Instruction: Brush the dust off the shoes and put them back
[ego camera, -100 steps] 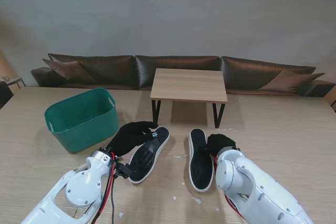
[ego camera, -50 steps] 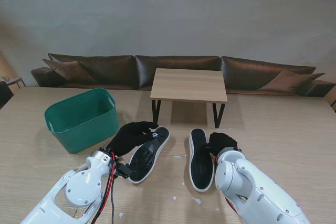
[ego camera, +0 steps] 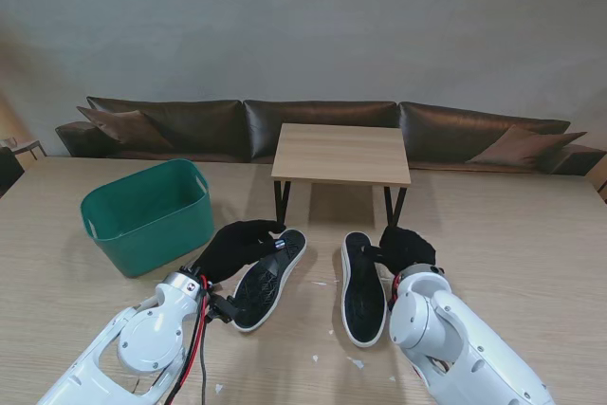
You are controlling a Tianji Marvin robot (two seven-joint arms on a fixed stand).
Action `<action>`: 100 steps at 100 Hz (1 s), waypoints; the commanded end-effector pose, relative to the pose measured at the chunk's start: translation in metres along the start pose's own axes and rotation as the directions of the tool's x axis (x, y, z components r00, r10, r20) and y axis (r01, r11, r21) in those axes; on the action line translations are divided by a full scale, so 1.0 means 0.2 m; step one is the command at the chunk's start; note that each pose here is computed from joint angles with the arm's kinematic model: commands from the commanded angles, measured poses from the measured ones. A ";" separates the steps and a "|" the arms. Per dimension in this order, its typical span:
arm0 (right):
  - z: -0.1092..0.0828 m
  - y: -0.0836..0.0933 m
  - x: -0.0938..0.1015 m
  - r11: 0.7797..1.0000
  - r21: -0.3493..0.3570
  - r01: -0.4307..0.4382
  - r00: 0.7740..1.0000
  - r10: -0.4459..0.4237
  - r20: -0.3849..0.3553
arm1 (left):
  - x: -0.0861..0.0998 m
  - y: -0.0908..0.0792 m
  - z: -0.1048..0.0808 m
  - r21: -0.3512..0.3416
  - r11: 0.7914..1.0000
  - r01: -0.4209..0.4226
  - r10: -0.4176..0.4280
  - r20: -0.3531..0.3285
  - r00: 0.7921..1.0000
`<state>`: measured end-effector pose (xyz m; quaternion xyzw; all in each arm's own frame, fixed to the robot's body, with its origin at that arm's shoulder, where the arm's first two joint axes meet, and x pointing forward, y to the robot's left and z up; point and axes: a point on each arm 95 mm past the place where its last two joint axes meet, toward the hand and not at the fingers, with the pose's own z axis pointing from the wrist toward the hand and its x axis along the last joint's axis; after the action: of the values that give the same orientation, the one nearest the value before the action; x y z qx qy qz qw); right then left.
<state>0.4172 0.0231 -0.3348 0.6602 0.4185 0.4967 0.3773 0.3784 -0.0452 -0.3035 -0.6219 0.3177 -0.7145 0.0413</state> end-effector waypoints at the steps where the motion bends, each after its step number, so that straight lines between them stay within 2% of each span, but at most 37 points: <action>1: -0.06 0.01 0.04 0.999 -0.007 -0.033 0.998 0.032 -0.048 | 0.00 0.01 0.00 -0.021 1.000 0.002 -0.002 0.006 1.000; 11: -0.12 0.06 0.04 0.995 -0.053 -0.088 0.990 0.081 -0.118 | 0.00 0.01 -0.01 -0.026 1.000 -0.004 0.004 0.008 1.000; 22: -0.18 0.09 0.03 0.984 -0.087 -0.158 0.970 0.139 -0.198 | 0.00 0.01 -0.01 -0.030 0.999 -0.010 0.011 0.009 1.000; 36: -0.24 0.11 0.01 0.975 -0.074 -0.209 0.940 0.180 -0.289 | 0.00 0.02 -0.01 -0.041 0.999 -0.014 0.014 0.012 1.000; 45: -0.26 0.10 -0.01 0.974 -0.072 -0.215 0.929 0.182 -0.321 | 0.00 0.03 -0.01 -0.057 0.998 -0.019 0.020 0.017 1.000; 54: -0.27 0.08 -0.02 0.972 -0.091 -0.215 0.926 0.173 -0.337 | 0.01 0.03 -0.01 -0.075 0.997 -0.030 0.032 0.026 0.999; 61: -0.26 0.08 -0.04 0.976 -0.080 -0.202 0.926 0.163 -0.341 | 0.01 0.03 -0.02 -0.088 0.995 -0.044 0.047 0.029 0.998; 78: -0.25 0.08 -0.05 0.966 -0.092 -0.240 0.922 0.197 -0.333 | 0.04 0.00 -0.04 -0.119 0.986 -0.115 0.119 0.029 0.992; 88: -0.24 0.08 -0.06 0.964 -0.096 -0.250 0.922 0.206 -0.328 | 0.07 -0.05 -0.09 -0.136 0.972 -0.191 0.196 0.030 0.980; 100: -0.24 0.08 -0.06 0.962 -0.090 -0.257 0.918 0.213 -0.335 | 0.08 -0.12 -0.16 -0.140 0.945 -0.297 0.306 0.049 0.951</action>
<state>0.3735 0.0077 -0.3118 0.5876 0.3544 0.6649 0.2949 0.3587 -0.0294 -0.2800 -0.5894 0.4486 -0.6623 0.1126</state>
